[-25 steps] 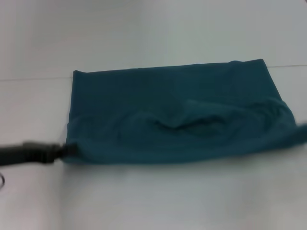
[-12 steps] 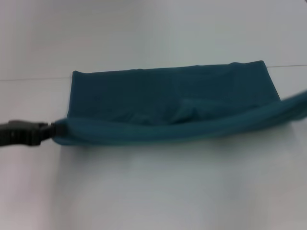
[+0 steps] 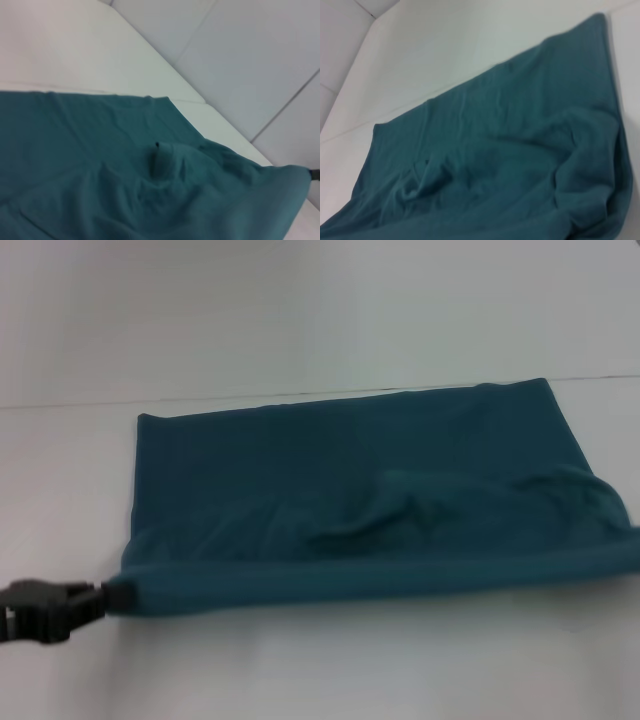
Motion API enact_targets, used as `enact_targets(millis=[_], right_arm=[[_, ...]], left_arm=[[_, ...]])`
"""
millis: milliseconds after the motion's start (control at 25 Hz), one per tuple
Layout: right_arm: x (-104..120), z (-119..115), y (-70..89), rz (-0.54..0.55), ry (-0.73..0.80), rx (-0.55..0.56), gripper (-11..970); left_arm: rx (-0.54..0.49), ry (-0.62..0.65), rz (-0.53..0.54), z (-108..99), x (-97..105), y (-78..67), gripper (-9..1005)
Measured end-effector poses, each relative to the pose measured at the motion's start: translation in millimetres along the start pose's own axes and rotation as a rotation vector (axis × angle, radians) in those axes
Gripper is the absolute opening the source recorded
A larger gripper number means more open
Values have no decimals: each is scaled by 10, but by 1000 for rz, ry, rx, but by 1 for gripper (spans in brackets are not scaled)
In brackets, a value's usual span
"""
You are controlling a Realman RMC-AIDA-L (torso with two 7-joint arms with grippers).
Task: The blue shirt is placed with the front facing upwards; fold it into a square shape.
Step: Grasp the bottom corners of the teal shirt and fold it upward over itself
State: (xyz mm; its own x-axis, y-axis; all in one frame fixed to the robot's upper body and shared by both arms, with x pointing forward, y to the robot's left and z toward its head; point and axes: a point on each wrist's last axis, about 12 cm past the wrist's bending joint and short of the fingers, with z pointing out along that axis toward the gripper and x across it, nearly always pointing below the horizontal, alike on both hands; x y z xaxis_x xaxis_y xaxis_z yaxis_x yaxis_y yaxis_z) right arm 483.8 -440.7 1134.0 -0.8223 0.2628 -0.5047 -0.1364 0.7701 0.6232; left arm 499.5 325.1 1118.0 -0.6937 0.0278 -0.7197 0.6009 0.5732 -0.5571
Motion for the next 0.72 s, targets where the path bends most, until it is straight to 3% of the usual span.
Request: enact_targets(millis=[400, 720], right_arm=[[566, -28, -137, 48, 113, -61, 64], [801, -71, -201, 92, 135, -64, 67]], left_arm=[[35, 39, -28, -95, 292, -56, 7], [70, 83, -64, -147, 493, -125, 7]])
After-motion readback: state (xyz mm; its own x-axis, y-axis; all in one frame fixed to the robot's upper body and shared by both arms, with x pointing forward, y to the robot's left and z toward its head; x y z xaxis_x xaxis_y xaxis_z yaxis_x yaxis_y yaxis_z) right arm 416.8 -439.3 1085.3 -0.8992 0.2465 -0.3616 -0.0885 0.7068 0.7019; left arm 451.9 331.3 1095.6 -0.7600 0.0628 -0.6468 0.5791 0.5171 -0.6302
